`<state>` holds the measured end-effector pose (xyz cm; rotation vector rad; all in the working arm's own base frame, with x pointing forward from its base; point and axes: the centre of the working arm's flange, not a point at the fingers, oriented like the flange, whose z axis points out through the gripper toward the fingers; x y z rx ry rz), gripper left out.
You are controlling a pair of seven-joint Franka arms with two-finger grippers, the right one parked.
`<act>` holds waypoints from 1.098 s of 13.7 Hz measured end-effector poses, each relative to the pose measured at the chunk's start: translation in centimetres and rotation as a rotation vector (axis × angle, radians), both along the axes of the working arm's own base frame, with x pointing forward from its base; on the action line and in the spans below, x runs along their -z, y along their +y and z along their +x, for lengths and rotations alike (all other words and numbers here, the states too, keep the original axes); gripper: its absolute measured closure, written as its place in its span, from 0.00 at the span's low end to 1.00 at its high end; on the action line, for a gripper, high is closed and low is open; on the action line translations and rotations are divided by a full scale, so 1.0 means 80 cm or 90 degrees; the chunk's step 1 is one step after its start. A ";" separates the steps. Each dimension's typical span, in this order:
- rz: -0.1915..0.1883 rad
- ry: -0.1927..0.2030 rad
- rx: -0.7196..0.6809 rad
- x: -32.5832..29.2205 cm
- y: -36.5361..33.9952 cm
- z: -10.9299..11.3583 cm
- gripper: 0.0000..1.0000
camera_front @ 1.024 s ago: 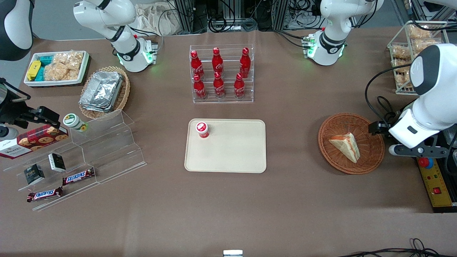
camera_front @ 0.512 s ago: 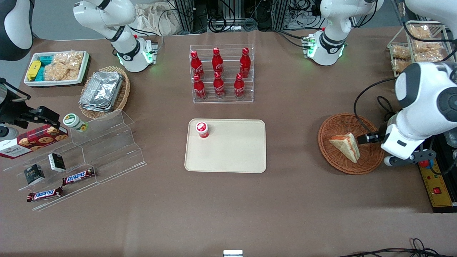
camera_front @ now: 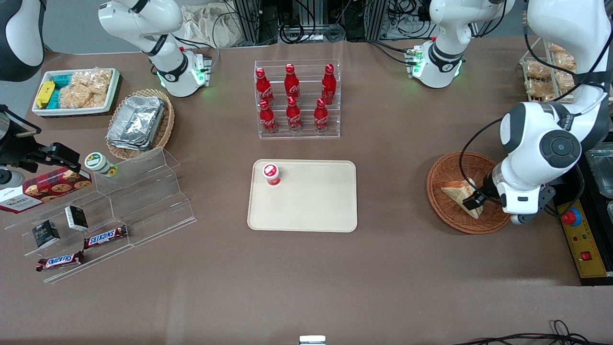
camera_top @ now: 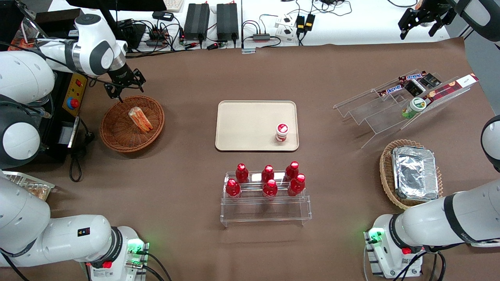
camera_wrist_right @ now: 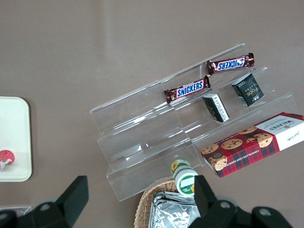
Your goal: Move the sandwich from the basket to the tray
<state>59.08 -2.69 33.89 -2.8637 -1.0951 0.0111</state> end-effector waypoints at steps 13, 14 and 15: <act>-0.017 0.002 -0.026 0.126 0.024 -0.044 0.09; -0.019 0.000 -0.027 0.132 0.024 -0.044 0.19; -0.020 -0.002 -0.027 0.134 0.024 -0.043 0.32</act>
